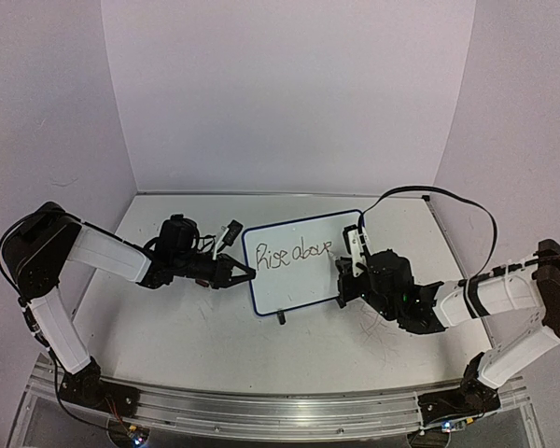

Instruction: Write a sentence on the whiteboard

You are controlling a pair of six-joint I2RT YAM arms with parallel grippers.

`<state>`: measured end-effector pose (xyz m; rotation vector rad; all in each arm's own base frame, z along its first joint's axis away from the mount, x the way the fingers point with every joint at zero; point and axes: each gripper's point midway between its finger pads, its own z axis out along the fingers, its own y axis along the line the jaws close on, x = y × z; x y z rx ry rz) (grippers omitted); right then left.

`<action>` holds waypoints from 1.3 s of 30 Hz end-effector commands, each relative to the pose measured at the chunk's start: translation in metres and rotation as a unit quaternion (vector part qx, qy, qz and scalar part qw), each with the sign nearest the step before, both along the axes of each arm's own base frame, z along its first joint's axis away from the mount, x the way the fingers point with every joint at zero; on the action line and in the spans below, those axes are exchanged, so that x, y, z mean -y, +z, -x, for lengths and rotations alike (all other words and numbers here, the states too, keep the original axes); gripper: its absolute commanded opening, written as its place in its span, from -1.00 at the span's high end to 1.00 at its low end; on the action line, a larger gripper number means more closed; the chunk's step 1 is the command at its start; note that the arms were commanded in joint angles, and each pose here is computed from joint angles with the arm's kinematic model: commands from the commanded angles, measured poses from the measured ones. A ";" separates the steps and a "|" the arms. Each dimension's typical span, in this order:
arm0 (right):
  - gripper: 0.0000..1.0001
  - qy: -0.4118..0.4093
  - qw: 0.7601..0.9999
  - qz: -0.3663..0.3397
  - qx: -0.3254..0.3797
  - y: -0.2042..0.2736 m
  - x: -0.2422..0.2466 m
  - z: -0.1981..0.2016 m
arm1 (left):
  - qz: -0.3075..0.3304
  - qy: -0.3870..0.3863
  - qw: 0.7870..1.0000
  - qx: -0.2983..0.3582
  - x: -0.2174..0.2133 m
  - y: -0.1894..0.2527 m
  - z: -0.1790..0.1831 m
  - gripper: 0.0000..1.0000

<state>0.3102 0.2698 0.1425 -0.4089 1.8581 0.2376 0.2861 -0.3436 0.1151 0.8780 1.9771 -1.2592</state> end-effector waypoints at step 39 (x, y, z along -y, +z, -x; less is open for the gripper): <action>1.00 0.074 0.991 -0.037 0.102 0.082 0.009 0.021 | -0.039 0.030 0.999 0.011 -0.008 -0.011 -0.009 1.00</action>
